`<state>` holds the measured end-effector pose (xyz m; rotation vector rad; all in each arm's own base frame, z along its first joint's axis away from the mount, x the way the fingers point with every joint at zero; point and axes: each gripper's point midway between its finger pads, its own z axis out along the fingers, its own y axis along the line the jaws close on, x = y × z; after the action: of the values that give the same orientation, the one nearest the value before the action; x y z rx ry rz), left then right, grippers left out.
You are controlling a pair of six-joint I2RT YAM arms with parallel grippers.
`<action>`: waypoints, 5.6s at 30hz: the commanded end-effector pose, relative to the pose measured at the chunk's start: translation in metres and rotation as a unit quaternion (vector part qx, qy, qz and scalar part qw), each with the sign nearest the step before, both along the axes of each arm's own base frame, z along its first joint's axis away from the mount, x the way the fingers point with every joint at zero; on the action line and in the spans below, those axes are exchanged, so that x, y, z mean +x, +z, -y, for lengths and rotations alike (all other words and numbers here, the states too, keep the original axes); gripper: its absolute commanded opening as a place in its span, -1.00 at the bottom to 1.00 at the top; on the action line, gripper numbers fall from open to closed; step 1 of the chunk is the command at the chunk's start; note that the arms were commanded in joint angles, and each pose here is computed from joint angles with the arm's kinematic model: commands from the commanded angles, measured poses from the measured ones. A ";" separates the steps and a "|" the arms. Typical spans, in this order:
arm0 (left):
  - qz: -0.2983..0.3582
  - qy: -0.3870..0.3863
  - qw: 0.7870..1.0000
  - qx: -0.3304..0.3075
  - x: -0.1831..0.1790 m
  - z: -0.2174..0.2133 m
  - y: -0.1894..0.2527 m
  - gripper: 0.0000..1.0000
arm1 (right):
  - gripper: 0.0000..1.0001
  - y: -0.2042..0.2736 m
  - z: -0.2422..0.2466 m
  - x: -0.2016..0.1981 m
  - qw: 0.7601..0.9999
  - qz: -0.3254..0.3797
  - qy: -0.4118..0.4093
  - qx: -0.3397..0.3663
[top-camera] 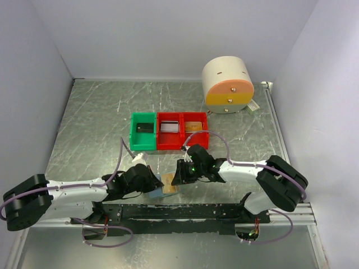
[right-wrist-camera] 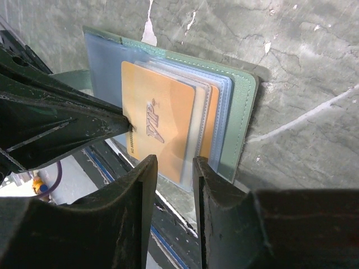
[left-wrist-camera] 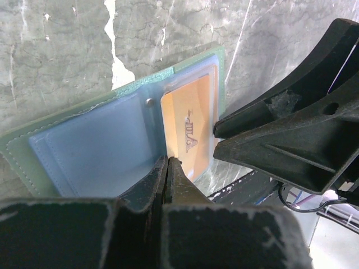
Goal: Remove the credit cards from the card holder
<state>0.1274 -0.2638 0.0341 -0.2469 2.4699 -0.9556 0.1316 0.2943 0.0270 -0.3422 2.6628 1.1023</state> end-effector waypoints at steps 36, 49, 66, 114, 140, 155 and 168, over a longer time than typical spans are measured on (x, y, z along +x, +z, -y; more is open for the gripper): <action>0.013 0.009 1.000 -0.024 0.000 -0.004 0.000 -0.27 | -0.28 -0.021 0.002 -0.010 0.999 -0.026 0.016 -0.020; 0.004 0.031 0.999 -0.043 -0.001 -0.010 -0.012 -0.08 | -0.29 -0.026 0.006 -0.013 0.999 -0.033 0.004 -0.021; -0.002 0.014 0.998 -0.063 -0.001 0.000 -0.018 -0.36 | -0.28 -0.028 0.006 -0.015 0.999 -0.036 0.007 -0.020; 0.016 0.027 0.999 -0.037 0.000 -0.019 0.002 -0.65 | -0.26 -0.019 -0.009 -0.004 0.999 -0.023 0.023 -0.026; 0.016 0.019 0.999 -0.029 -0.007 -0.030 0.005 -0.74 | -0.26 -0.021 -0.010 -0.006 0.999 -0.031 0.020 -0.023; 0.024 -0.004 0.999 -0.045 -0.002 -0.008 0.005 -0.86 | -0.26 0.040 -0.029 0.006 0.998 0.027 0.042 0.041; 0.023 -0.022 0.998 -0.049 0.001 0.010 0.004 -0.86 | -0.25 0.009 -0.020 -0.004 0.999 -0.005 0.032 0.023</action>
<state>0.1274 -0.2679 0.0342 -0.2478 2.4055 -1.0828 0.1301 0.3168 0.0492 -0.4310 2.6123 1.2115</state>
